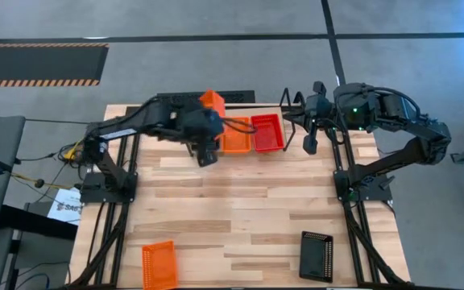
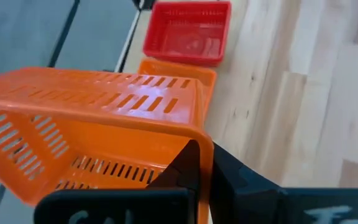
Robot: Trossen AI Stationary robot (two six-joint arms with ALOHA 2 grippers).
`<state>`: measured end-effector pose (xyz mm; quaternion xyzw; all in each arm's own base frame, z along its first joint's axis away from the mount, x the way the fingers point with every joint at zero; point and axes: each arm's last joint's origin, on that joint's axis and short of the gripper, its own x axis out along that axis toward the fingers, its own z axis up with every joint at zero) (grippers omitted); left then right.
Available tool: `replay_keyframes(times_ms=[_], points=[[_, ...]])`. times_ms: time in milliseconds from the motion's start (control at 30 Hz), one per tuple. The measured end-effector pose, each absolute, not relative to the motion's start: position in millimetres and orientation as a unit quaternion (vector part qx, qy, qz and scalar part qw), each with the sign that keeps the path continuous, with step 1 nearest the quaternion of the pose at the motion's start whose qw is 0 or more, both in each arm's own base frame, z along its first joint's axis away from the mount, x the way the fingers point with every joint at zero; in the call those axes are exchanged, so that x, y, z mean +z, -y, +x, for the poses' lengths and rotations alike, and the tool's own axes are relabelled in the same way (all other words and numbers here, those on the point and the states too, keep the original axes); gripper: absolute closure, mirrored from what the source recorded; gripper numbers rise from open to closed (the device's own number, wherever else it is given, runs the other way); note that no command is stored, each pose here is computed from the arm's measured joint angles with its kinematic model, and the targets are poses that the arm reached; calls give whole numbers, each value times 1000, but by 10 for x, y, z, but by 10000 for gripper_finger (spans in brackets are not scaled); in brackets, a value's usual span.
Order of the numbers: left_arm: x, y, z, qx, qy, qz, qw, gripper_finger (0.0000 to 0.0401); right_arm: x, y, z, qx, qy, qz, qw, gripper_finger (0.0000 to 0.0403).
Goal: Stack baskets on shelf by color
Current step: Stack the orange bin on top of the other orange bin on the shelf
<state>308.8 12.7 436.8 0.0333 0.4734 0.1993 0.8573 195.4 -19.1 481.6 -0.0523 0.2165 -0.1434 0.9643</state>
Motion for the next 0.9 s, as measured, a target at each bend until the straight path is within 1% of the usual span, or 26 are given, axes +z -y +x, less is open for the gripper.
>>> replay_keyframes(times_ms=[200, 467, 733, 900], points=[[4093, -425, 3428, 151, -508, 43, 847, 401, 4820, 191, 1956, -146, -213, -44, 965, 400], [3474, -696, 3946, 88, -565, 44, 819, 401, 4821, 191, 1956, -146, -213, -43, 965, 400], [2905, -830, 4253, 85, -617, 38, 782, 401, 4820, 191, 1956, -146, -213, -44, 965, 400], [2762, -871, 4345, 92, -617, 30, 781, 401, 4819, 191, 1956, -146, -214, -44, 965, 400]])
